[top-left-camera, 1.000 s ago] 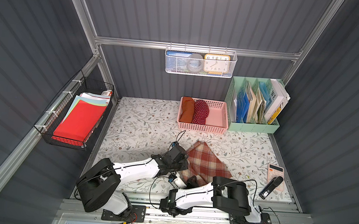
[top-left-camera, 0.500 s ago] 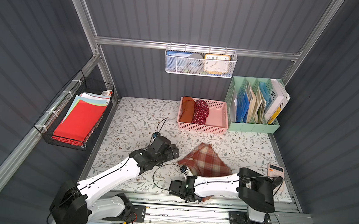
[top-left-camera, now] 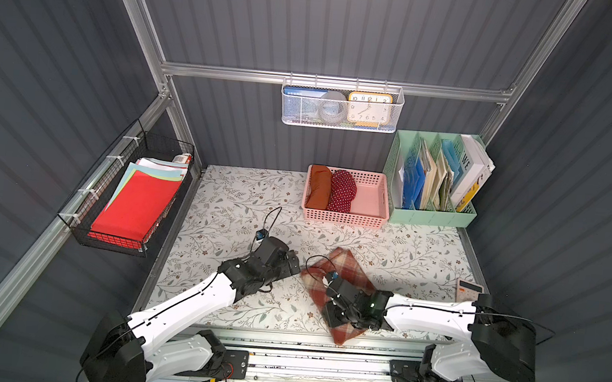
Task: Roll up the skirts
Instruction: Roll the skirt at the center of the board.
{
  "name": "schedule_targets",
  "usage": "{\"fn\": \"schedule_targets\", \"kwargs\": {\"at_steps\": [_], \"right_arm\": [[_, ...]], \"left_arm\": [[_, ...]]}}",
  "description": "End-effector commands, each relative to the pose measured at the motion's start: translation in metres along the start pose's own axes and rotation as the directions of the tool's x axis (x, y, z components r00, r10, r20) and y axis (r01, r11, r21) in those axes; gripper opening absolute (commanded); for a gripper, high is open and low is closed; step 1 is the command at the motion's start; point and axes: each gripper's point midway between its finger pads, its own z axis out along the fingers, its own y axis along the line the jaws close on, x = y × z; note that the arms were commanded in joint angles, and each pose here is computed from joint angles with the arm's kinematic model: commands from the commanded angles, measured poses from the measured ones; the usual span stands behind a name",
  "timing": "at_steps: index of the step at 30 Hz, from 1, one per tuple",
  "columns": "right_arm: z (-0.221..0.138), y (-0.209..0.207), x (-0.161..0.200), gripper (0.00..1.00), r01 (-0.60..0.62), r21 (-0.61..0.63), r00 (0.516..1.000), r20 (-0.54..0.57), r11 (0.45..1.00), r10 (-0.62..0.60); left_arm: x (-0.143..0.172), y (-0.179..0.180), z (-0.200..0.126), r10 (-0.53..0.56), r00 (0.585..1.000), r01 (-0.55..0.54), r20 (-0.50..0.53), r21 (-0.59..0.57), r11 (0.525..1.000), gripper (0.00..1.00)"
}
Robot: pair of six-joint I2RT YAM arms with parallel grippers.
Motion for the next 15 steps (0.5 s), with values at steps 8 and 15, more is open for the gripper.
{"fn": "schedule_targets", "kwargs": {"at_steps": [8, 15], "right_arm": [[0.017, 0.063, 0.026, 0.04, -0.142, -0.571, 0.980, -0.194, 0.808, 0.035], [0.055, 0.020, 0.034, 0.08, -0.365, -0.508, 0.917, -0.340, 0.780, 0.209]], "left_arm": [[0.018, 0.017, -0.002, -0.081, 0.997, 0.082, -0.017, 0.047, 0.996, 0.99], [0.026, 0.028, -0.008, -0.092, 0.996, 0.093, -0.013, 0.052, 0.994, 0.98]]}}
